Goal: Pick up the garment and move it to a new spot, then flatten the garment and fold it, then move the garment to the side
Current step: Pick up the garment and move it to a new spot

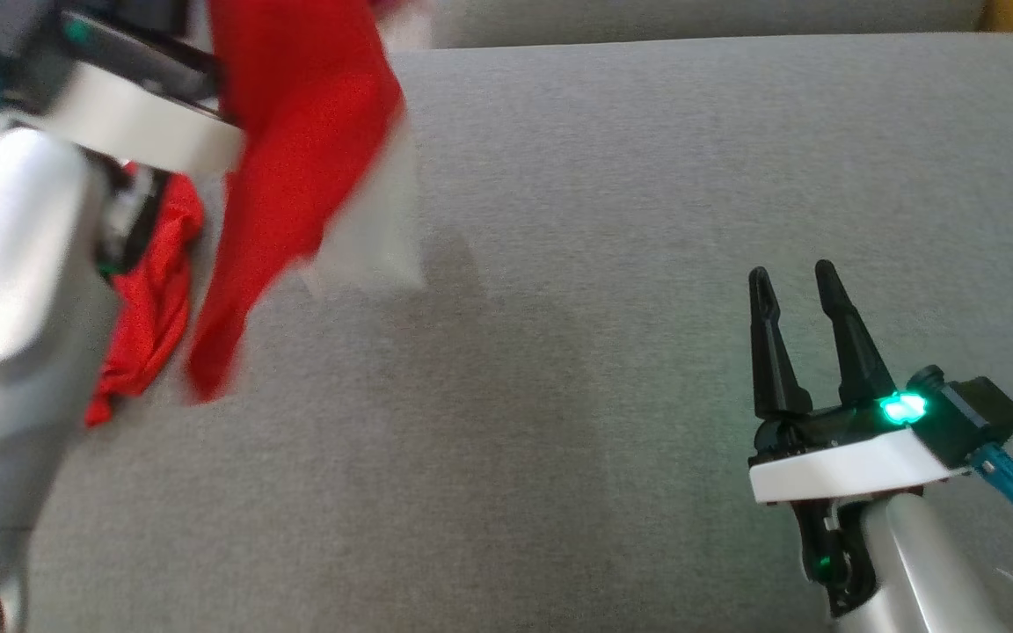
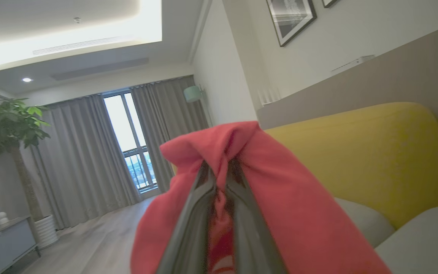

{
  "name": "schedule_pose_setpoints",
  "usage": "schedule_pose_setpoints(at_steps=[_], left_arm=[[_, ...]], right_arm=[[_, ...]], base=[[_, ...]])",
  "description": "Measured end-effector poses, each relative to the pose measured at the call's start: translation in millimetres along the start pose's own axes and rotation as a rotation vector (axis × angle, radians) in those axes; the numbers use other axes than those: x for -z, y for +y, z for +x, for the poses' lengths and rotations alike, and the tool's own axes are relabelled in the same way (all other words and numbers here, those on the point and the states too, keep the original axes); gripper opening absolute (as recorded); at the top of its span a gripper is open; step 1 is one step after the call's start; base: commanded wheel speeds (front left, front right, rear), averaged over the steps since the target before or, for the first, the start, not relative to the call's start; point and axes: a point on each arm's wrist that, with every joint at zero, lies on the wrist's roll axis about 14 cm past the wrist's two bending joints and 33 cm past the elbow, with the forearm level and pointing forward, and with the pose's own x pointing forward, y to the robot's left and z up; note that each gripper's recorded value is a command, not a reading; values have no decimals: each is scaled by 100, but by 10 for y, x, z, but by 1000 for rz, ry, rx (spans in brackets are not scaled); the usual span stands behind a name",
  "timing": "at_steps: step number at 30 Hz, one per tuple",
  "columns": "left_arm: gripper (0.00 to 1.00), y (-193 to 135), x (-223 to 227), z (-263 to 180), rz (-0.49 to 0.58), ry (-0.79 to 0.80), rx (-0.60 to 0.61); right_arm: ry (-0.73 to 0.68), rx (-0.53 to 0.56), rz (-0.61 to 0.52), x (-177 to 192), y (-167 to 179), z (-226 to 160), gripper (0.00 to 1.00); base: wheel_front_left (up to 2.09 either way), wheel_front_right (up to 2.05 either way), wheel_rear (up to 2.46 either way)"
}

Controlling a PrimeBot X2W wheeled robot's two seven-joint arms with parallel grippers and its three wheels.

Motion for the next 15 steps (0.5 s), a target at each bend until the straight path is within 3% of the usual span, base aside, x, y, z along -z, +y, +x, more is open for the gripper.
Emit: schedule_pose_setpoints(at_steps=[15], left_arm=[[0, -1927, -18, 379, -281, -18, 393]], right_arm=[[-69, 147, 15, -274, -430, -269, 100]], base=[[0, 0, 0]])
